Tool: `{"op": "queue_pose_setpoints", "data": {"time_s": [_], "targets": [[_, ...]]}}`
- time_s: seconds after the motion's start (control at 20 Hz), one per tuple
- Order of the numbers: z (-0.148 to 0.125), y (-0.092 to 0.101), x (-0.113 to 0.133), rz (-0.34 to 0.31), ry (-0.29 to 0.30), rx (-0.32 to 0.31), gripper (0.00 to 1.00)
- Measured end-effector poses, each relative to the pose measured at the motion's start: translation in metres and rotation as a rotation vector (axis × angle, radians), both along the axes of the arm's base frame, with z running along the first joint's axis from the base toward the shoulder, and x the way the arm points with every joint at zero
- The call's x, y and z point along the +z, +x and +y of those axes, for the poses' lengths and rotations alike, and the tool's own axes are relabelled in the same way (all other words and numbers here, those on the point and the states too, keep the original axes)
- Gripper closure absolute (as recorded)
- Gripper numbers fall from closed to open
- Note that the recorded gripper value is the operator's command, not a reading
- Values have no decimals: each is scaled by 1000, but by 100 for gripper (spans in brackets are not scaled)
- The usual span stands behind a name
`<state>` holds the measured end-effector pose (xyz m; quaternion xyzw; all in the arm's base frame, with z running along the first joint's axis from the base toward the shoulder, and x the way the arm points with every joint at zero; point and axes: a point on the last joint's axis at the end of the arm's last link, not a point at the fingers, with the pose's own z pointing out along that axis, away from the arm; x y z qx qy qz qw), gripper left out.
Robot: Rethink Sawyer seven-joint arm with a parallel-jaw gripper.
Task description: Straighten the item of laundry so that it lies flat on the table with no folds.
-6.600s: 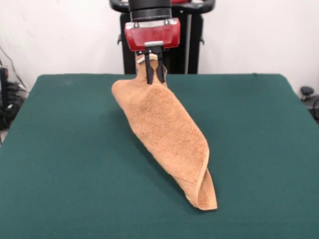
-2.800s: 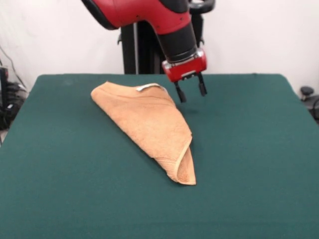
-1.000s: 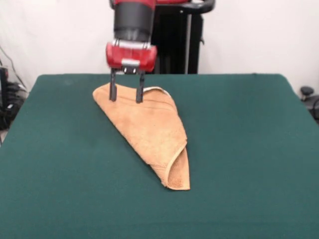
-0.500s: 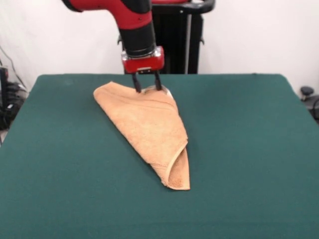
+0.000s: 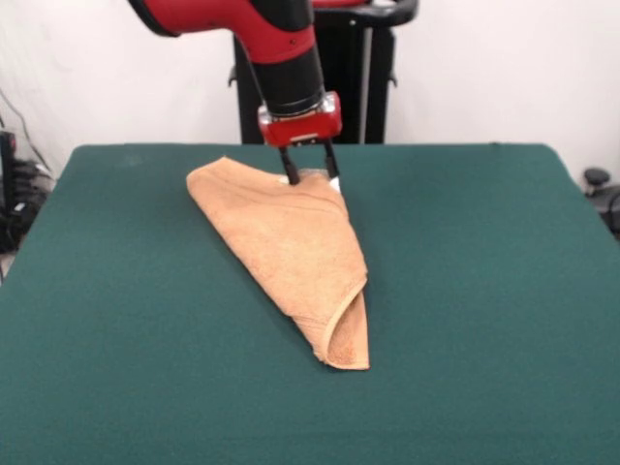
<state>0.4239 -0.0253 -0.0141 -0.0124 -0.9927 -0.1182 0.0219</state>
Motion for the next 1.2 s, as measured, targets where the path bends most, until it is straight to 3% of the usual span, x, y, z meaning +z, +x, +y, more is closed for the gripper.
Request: {"op": "queue_pose_setpoints", "data": {"time_s": [0.7, 0.9, 1.0, 1.2], "targets": [[10, -8, -9, 24, 31, 0, 0], [11, -9, -9, 56, 39, -7, 0], [15, -14, -8, 124, 58, -17, 0], [28, -34, -2, 338, 126, -22, 0]]}}
